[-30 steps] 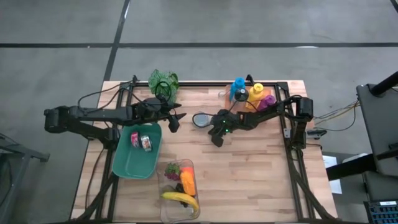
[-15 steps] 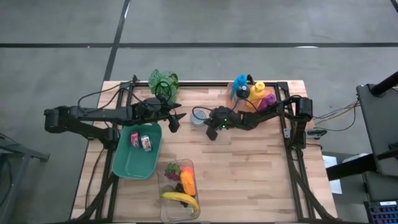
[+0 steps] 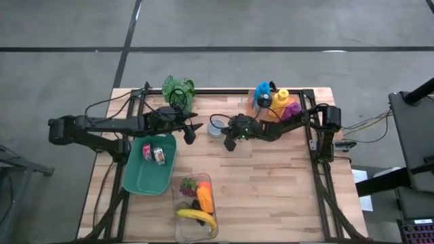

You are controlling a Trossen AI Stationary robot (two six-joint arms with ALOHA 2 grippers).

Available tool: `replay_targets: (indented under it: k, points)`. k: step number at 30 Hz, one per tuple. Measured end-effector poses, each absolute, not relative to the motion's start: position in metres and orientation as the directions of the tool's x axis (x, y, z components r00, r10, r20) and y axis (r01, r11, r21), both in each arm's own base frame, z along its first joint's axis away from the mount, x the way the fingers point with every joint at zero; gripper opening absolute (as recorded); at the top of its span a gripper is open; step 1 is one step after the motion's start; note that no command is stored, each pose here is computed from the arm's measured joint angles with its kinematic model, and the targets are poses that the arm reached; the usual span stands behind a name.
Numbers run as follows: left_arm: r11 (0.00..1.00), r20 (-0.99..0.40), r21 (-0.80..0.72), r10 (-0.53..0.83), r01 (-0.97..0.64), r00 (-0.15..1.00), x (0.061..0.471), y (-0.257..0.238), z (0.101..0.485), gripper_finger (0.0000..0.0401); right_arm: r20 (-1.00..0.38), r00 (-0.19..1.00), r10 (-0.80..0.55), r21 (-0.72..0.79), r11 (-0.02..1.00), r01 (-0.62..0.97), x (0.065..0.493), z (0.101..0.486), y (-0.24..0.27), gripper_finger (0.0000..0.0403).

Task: Pick & Place Food Item
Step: Put the green tuna can into the blue bin

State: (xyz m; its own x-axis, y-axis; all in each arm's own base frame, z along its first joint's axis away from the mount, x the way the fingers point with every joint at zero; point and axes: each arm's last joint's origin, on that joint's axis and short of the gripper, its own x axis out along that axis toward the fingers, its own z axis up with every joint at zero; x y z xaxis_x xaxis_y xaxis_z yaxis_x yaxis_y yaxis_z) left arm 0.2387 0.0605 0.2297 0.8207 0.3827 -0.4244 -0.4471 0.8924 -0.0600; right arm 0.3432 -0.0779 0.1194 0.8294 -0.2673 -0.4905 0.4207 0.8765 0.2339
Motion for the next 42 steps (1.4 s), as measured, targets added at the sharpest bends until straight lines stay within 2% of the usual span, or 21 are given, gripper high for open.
replay_targets:
  k: [15,32,42]
  points:
    - [0.893,-0.424,-0.058,0.382,-0.446,0.821,0.239,0.060,0.230,0.0259,-0.534,0.796,-0.286,0.213,0.865,0.454,0.346,0.109,-0.079,0.0012]
    - [0.893,-0.431,-0.056,0.382,-0.447,0.818,0.238,0.060,0.229,0.0259,-0.648,0.733,-0.205,0.234,0.863,0.449,0.338,0.101,-0.075,0.0012]
    - [0.893,-0.431,-0.057,0.382,-0.447,0.817,0.238,0.060,0.229,0.0259,-0.660,0.722,-0.207,0.241,0.852,0.464,0.337,0.100,-0.075,0.0012]
